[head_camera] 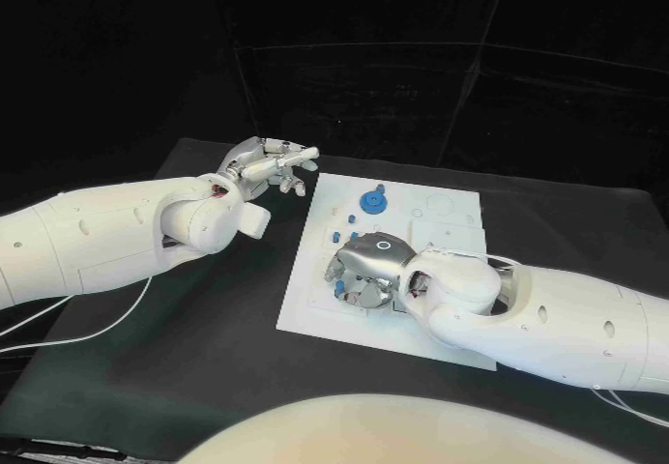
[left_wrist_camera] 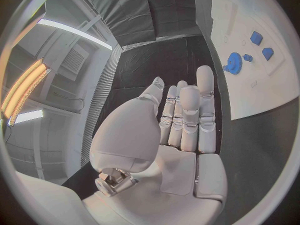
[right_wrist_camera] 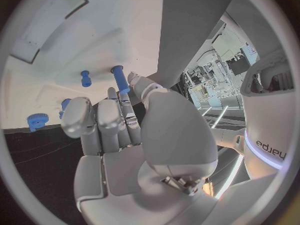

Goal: Assemble the parts on the task board

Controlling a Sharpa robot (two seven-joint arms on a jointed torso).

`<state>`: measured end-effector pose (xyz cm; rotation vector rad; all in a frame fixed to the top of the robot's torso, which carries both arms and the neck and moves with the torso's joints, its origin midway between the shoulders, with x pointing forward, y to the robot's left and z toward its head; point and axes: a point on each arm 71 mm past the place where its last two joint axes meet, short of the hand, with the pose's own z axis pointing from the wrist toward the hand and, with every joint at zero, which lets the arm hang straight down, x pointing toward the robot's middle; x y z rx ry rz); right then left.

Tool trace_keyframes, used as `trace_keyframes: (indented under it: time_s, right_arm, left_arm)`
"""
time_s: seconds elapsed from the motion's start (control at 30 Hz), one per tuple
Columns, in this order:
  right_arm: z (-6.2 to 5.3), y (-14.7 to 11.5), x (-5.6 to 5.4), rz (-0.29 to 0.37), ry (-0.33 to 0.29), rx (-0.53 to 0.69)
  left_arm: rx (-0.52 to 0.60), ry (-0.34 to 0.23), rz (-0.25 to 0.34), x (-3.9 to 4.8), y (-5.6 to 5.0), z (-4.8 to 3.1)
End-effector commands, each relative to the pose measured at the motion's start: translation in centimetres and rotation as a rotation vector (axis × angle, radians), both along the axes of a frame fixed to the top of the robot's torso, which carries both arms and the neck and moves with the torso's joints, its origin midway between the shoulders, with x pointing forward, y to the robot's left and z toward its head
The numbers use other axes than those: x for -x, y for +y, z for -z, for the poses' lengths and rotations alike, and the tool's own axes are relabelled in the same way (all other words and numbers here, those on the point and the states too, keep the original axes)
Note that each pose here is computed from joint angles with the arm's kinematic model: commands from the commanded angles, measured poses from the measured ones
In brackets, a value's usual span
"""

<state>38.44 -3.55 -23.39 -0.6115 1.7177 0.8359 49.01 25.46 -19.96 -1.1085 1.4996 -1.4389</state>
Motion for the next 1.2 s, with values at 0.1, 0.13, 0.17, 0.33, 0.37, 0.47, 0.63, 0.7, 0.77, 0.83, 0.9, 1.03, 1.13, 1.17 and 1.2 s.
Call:
trace_keyframes:
  time_s: [0.1, 0.13, 0.17, 0.33, 0.37, 0.47, 0.63, 0.7, 0.77, 0.83, 0.9, 1.03, 1.13, 1.17, 1.2]
  right_arm:
    - [-0.9, -0.6, -0.1, 0.027, -0.041, -0.118]
    - [-1.0, -0.8, -0.1, 0.03, -0.045, -0.138]
    - [-1.2, -1.0, 0.0, 0.032, -0.049, -0.156]
    - [-2.1, -3.0, 0.4, 0.06, -0.058, -0.239]
    - [-2.2, -3.3, 0.4, 0.068, -0.057, -0.246]
    - [-3.4, -5.9, -0.3, 0.151, -0.03, -0.299]
    - [-4.4, -12.1, -1.9, 0.406, 0.125, -0.42]
    - [-4.3, -14.3, -2.2, 0.491, 0.176, -0.429]
    - [-4.1, -16.0, -2.2, 0.55, 0.222, -0.41]
    - [-3.9, -17.5, -2.1, 0.582, 0.249, -0.365]
    - [-3.7, -18.6, -2.0, 0.597, 0.247, -0.308]
    - [-3.3, -20.3, -1.7, 0.633, 0.243, -0.23]
    - [-2.3, -21.2, -1.0, 0.661, 0.247, -0.174]
    - [-2.1, -21.3, -0.9, 0.667, 0.245, -0.16]
    - [-1.9, -21.5, -0.7, 0.674, 0.24, -0.143]
  left_arm:
    - [0.009, -0.001, 0.011, 0.02, -0.1, -0.12]
    - [0.009, -0.001, 0.011, 0.01, 0.0, -0.12]
    - [0.009, -0.001, 0.01, 0.01, 0.0, -0.12]
    - [0.008, 0.001, 0.009, 0.0, 0.1, -0.09]
    - [0.008, 0.001, 0.009, 0.0, 0.1, -0.09]
    - [0.008, 0.0, 0.009, 0.0, 0.2, -0.09]
    - [0.006, -0.001, 0.004, 0.01, 0.3, -0.1]
    - [0.006, -0.002, 0.003, 0.01, 0.3, -0.1]
    - [0.006, -0.003, 0.003, 0.01, 0.3, -0.11]
    - [0.007, -0.004, 0.003, 0.01, 0.2, -0.11]
    - [0.007, -0.004, 0.003, 0.0, 0.2, -0.05]
    - [0.008, -0.003, 0.006, -0.01, 0.1, 0.04]
    - [0.009, -0.002, 0.008, -0.01, 0.0, 0.09]
    - [0.009, -0.002, 0.009, -0.01, 0.0, 0.1]
    - [0.009, -0.002, 0.009, -0.01, 0.0, 0.11]
